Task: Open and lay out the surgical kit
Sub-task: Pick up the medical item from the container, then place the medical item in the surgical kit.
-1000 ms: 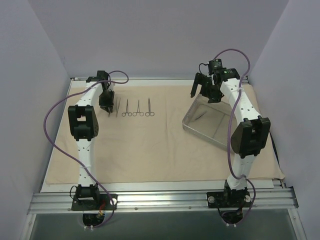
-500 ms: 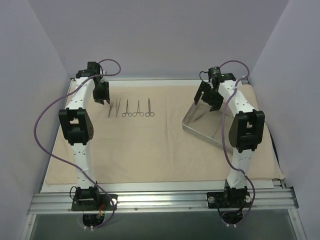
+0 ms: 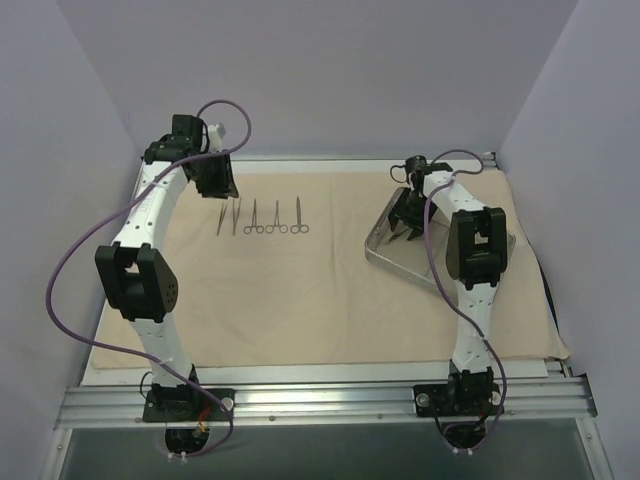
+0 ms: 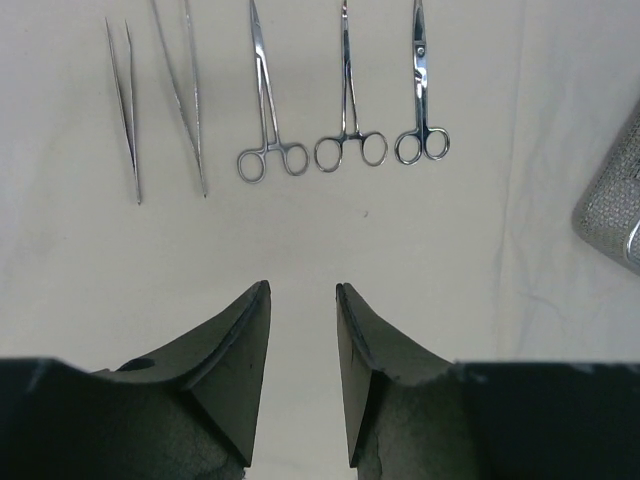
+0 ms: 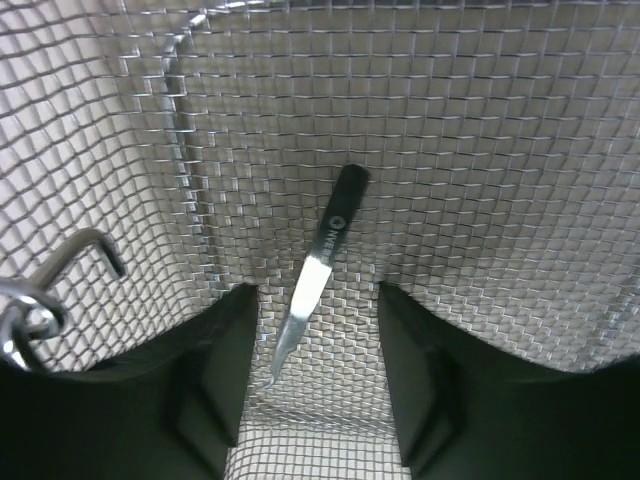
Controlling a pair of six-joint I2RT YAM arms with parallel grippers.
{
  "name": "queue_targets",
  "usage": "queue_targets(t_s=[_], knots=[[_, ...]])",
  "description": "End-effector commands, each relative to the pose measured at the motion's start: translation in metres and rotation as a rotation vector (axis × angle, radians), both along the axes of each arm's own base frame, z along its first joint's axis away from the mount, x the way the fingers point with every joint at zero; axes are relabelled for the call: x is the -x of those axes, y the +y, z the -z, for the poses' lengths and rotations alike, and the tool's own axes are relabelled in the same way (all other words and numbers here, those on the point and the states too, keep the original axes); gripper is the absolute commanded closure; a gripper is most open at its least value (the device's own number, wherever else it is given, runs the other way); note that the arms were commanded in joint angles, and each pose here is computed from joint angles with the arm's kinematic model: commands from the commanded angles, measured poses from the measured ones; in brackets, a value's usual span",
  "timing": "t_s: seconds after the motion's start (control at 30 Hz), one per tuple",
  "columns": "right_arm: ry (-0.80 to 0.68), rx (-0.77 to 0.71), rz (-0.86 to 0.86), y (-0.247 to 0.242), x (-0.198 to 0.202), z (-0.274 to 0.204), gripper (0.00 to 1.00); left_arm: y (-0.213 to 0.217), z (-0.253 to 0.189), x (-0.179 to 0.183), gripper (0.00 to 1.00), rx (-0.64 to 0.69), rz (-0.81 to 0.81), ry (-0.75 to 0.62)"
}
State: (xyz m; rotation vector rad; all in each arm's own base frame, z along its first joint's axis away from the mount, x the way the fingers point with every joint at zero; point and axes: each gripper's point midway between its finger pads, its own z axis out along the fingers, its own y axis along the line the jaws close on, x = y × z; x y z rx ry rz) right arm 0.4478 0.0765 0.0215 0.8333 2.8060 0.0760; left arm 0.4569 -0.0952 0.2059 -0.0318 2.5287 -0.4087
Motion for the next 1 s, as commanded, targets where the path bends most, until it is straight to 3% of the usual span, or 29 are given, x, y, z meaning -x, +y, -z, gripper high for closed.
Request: queue_targets(t_s=[0.0,0.07,0.1,0.17,0.23,0.4,0.53,0.67,0.7,0.83,0.97], knots=[[0.038,0.024,0.050,-0.008,0.007,0.011,0.56,0.000,-0.023,-0.002,0.59,0.027,0.010,-0.068],[0.038,0.023,0.059,-0.009,0.010,0.012,0.67,-0.001,-0.032,0.001,0.59,0.034,0.018,-0.086],[0.043,0.020,0.060,-0.009,0.014,0.015,0.78,-0.002,-0.034,0.001,0.59,0.038,0.019,-0.091],[0.016,0.020,0.056,-0.011,0.012,0.007,0.91,-0.006,-0.040,0.004,0.59,0.051,0.028,-0.097],[-0.015,0.018,0.040,-0.011,0.006,-0.005,1.00,-0.008,-0.047,0.007,0.59,0.060,0.039,-0.107],[-0.196,0.058,-0.062,-0.018,-0.012,-0.096,1.00,-0.038,-0.062,0.016,0.55,0.116,0.157,-0.162],[-0.346,-0.054,-0.312,0.008,-0.011,-0.150,1.00,-0.096,-0.078,0.039,0.54,0.413,0.416,-0.174],[-0.473,-0.563,-0.680,0.109,0.027,-0.181,1.00,-0.127,-0.095,0.050,0.55,0.640,0.516,-0.189],[-0.484,-0.602,-0.749,0.124,0.037,-0.188,1.00,-0.131,-0.091,0.054,0.55,0.663,0.527,-0.167],[-0.512,-0.495,-0.970,0.176,0.071,-0.200,1.00,-0.143,-0.104,0.061,0.55,0.799,0.508,-0.141],[-0.563,-0.409,-0.984,0.193,0.078,-0.207,1.00,-0.152,-0.094,0.072,0.55,0.884,0.434,-0.067]])
